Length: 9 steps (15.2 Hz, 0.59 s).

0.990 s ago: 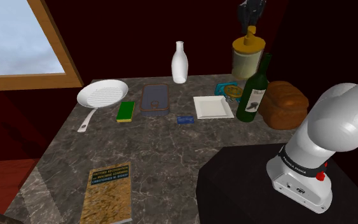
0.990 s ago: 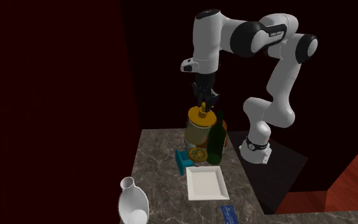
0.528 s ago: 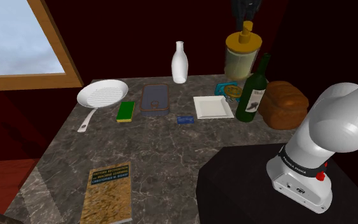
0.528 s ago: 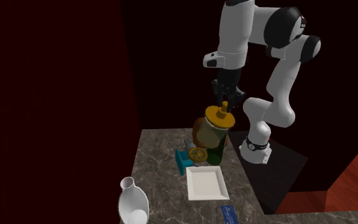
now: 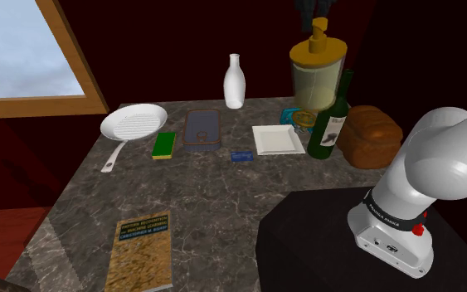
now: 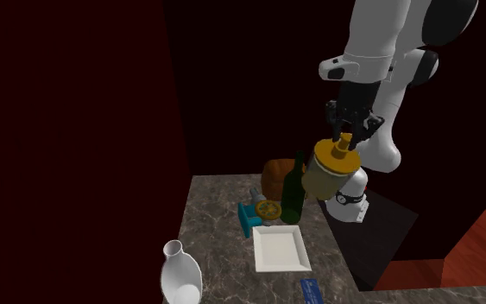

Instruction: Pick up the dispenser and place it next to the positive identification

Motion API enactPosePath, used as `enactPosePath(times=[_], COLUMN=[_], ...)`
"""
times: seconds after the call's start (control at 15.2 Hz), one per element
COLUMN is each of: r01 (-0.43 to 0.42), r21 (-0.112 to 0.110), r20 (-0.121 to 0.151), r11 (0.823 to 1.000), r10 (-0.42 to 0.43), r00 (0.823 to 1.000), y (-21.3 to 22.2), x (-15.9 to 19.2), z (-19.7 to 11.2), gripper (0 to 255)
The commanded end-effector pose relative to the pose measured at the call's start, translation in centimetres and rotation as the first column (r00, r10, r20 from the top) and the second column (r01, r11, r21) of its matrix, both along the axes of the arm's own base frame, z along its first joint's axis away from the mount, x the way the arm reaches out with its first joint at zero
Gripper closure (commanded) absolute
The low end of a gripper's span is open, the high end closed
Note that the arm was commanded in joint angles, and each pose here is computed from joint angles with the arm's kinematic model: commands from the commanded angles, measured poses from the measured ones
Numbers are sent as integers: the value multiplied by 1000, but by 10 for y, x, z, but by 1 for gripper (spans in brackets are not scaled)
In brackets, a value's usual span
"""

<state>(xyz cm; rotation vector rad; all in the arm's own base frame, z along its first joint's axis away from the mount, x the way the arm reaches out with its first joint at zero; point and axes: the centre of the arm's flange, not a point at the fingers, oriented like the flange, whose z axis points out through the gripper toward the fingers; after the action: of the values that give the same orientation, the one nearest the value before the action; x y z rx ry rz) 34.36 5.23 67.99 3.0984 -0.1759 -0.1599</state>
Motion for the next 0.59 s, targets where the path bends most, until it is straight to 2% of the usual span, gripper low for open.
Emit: enactPosePath(times=[0.0, 0.53], r01=[1, 1], r21=[0, 0], r20=[0, 0], r11=[1000, 1000], r10=[-1, -1], r00=[1000, 1000], y=[30, 30], x=[-8, -8], z=[11, -31], gripper=[255, 255])
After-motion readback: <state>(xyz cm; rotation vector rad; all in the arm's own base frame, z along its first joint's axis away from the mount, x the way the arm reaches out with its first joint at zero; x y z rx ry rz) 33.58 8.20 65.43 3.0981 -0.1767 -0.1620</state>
